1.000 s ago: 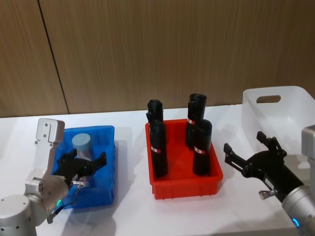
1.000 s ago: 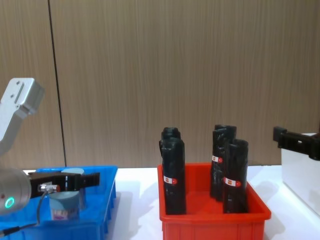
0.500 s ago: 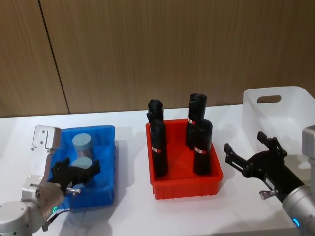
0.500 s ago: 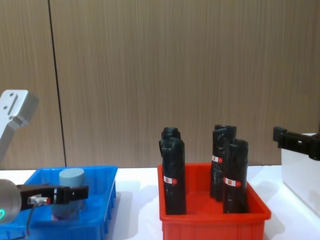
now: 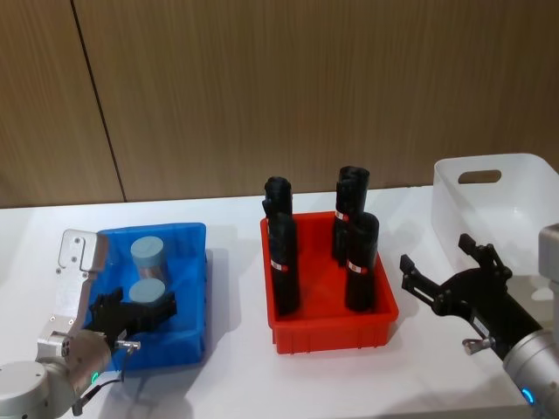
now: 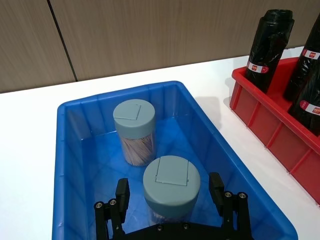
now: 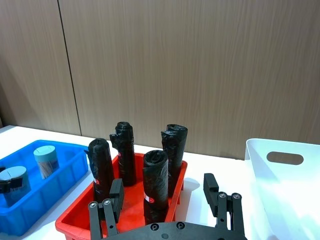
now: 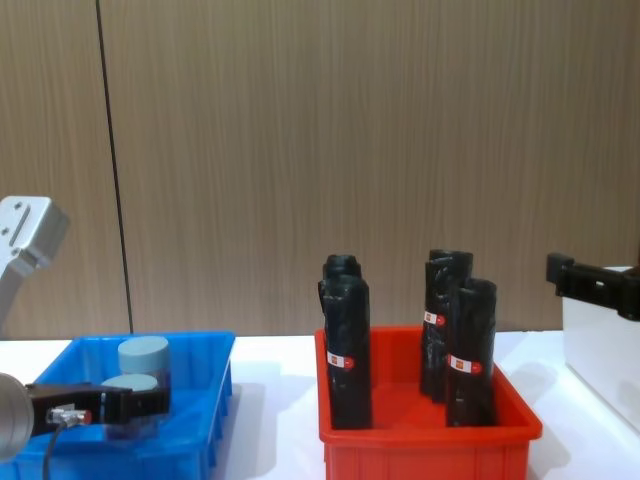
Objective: Pick the cotton swabs from the blue box and place them into the white box.
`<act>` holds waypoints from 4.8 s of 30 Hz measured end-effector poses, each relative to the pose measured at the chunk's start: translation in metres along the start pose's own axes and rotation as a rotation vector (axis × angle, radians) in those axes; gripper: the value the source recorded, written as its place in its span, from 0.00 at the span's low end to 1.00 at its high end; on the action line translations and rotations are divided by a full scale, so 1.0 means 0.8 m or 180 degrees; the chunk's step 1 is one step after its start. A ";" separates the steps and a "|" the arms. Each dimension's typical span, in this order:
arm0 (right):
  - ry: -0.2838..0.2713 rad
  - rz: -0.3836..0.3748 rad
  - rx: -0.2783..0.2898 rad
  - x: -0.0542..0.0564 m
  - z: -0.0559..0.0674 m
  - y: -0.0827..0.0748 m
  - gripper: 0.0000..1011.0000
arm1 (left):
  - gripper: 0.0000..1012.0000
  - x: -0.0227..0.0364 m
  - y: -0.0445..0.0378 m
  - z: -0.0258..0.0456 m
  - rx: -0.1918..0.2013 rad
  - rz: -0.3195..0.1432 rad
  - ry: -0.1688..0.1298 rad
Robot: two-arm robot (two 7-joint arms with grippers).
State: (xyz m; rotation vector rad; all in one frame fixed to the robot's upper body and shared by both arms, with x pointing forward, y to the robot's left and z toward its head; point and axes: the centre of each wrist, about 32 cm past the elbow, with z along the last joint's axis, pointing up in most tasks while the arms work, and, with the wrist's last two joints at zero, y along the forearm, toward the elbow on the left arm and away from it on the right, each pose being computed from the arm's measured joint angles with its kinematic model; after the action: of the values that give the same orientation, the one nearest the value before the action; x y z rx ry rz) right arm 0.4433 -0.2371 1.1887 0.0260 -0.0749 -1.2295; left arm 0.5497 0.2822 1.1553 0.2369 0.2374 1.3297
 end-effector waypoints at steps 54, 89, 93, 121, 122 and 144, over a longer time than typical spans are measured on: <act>0.0000 0.0000 0.0000 0.000 0.000 0.000 0.99 | 0.66 -0.0417 0.028 0.1015 -0.0754 -0.0952 -0.0663; 0.0000 0.0000 0.0000 0.000 0.000 0.000 0.99 | 0.66 -0.0864 -0.044 0.2125 -0.0479 -0.2535 -0.0798; 0.0000 0.0000 0.0000 0.000 0.000 0.000 0.99 | 0.66 -0.0895 -0.049 0.2210 -0.0437 -0.2600 -0.0815; -0.0230 0.0492 -0.0259 0.011 0.027 0.032 0.99 | 0.66 -0.0976 -0.060 0.2431 -0.0332 -0.2762 -0.0851; -0.0230 0.0522 -0.0276 0.012 0.030 0.036 0.99 | 0.66 -0.0977 -0.060 0.2431 -0.0330 -0.2763 -0.0851; 0.0035 0.0769 -0.0487 0.029 0.053 0.078 0.99 | 0.66 -0.0986 -0.061 0.2454 -0.0320 -0.2780 -0.0855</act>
State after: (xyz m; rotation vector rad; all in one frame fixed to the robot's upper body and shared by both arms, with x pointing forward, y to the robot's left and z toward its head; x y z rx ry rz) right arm 0.5065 -0.2371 1.2358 -0.1068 0.0255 -0.9906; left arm 0.6369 0.1877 1.3302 0.1895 0.0288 0.4345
